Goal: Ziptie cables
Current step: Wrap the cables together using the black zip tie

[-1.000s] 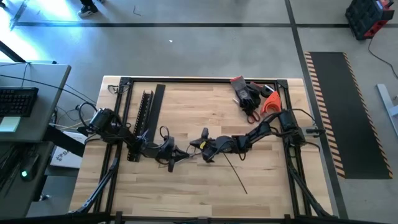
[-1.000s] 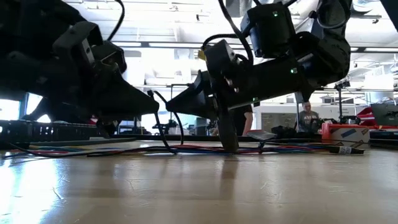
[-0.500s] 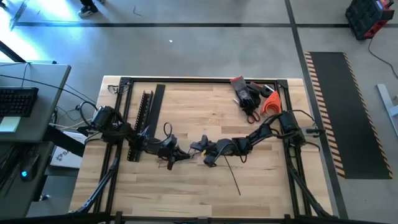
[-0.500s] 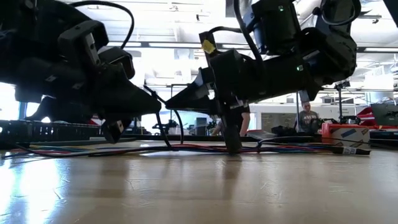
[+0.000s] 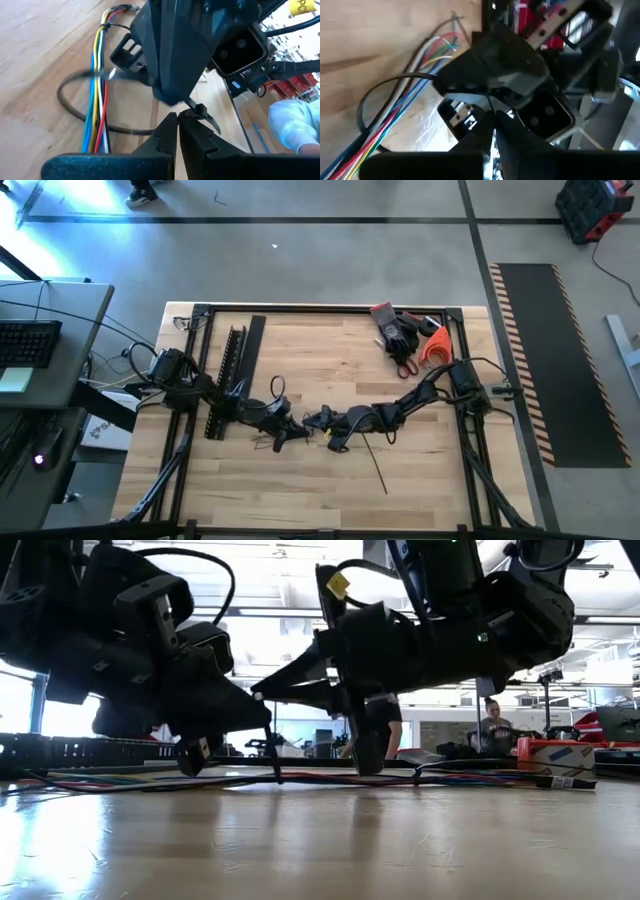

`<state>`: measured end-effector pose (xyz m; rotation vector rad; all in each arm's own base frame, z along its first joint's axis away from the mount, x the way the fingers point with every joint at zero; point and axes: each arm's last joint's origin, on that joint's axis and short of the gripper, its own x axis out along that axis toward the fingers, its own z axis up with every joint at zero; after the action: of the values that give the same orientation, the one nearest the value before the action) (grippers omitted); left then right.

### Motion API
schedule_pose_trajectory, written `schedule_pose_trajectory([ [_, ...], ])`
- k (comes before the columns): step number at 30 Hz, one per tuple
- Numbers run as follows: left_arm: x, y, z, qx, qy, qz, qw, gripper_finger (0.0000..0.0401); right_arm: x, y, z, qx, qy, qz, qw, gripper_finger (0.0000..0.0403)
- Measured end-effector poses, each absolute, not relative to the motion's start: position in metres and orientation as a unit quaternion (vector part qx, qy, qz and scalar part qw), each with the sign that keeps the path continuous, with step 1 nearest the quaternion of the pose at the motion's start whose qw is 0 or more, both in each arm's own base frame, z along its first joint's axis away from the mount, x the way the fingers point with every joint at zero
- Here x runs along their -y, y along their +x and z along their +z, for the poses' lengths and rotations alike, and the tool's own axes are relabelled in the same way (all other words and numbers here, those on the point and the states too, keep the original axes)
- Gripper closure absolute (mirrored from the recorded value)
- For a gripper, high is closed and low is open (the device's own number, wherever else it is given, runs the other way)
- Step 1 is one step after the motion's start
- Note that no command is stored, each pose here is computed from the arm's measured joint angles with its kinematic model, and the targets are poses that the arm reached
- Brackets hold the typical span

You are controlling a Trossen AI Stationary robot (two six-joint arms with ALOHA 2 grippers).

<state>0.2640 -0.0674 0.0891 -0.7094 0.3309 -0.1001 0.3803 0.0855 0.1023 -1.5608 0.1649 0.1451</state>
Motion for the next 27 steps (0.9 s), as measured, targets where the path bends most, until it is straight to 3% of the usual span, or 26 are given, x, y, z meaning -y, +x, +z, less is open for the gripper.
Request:
schedule_pose_trajectory([
  [10, 0.068, 0.264, 0.088, -0.165, -0.335, -0.047, 0.927, 0.0401, -0.101, 0.375, 0.097, -0.08, -0.707, 0.101, 0.695, 0.0403],
  [20, 0.067, 0.264, 0.088, -0.16, -0.321, -0.031, 0.933, 0.0401, -0.099, 0.374, 0.093, -0.12, -0.647, 0.088, 0.747, 0.0399],
  [23, 0.069, 0.264, 0.088, -0.155, -0.315, -0.023, 0.936, 0.0401, -0.1, 0.374, 0.094, -0.133, -0.613, 0.067, 0.776, 0.0373],
  [27, 0.073, 0.262, 0.088, -0.151, -0.31, -0.013, 0.938, 0.0401, -0.102, 0.372, 0.095, -0.16, -0.561, 0.021, 0.812, 0.031],
])
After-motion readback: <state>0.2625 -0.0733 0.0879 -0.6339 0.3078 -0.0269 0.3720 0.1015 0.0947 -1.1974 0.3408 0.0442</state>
